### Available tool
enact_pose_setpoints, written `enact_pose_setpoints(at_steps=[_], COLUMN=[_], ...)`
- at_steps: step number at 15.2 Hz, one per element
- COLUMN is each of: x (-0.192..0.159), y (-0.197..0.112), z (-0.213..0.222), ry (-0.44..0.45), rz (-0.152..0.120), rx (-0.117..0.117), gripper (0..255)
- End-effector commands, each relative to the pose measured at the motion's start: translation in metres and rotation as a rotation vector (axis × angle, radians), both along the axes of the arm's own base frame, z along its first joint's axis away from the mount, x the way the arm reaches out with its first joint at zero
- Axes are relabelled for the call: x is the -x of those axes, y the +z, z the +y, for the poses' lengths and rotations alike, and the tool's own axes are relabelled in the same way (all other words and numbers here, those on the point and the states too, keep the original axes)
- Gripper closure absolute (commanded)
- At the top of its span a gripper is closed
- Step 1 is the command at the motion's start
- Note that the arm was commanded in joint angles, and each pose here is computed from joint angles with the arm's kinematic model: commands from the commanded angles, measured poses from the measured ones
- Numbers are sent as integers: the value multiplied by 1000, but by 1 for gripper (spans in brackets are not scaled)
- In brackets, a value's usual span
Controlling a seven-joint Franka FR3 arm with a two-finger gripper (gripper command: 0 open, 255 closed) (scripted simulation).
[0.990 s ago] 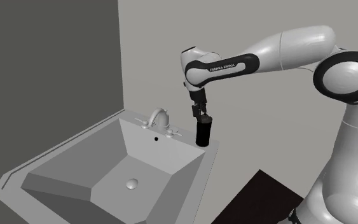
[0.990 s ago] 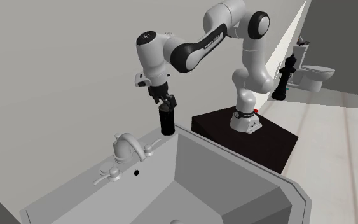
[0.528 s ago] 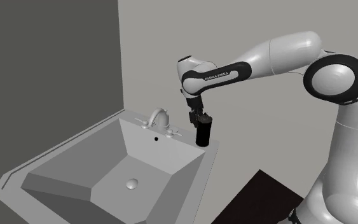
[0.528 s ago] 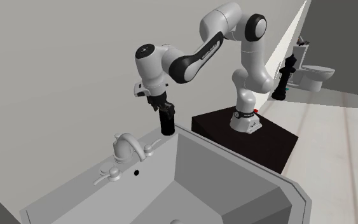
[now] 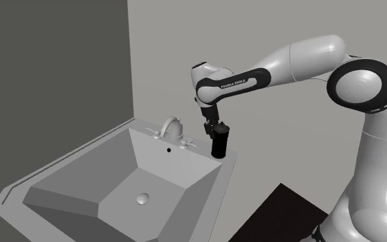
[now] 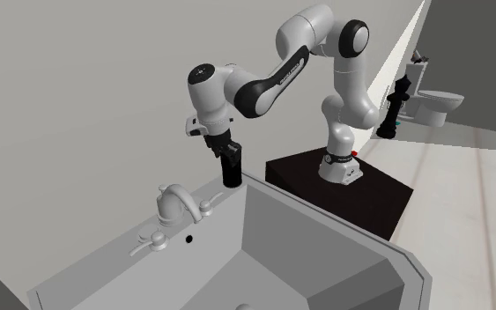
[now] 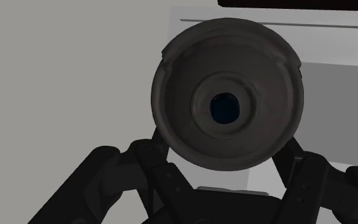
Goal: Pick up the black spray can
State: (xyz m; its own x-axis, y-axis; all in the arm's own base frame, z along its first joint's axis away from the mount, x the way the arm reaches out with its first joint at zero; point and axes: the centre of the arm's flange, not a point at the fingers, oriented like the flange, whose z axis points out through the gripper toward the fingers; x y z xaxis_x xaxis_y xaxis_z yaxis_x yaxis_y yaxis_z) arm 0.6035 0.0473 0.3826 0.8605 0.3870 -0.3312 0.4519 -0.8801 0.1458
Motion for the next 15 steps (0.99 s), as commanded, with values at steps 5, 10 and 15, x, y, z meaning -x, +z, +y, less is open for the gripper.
enact_pose_setpoints(at_steps=[5,10,15], x=[0,0,0], y=[4,30,57], z=[-1,-1,-1], ry=[-1,-1,-1], rz=[4,4,4], rx=[1,1,1], gripper=[255,255,255])
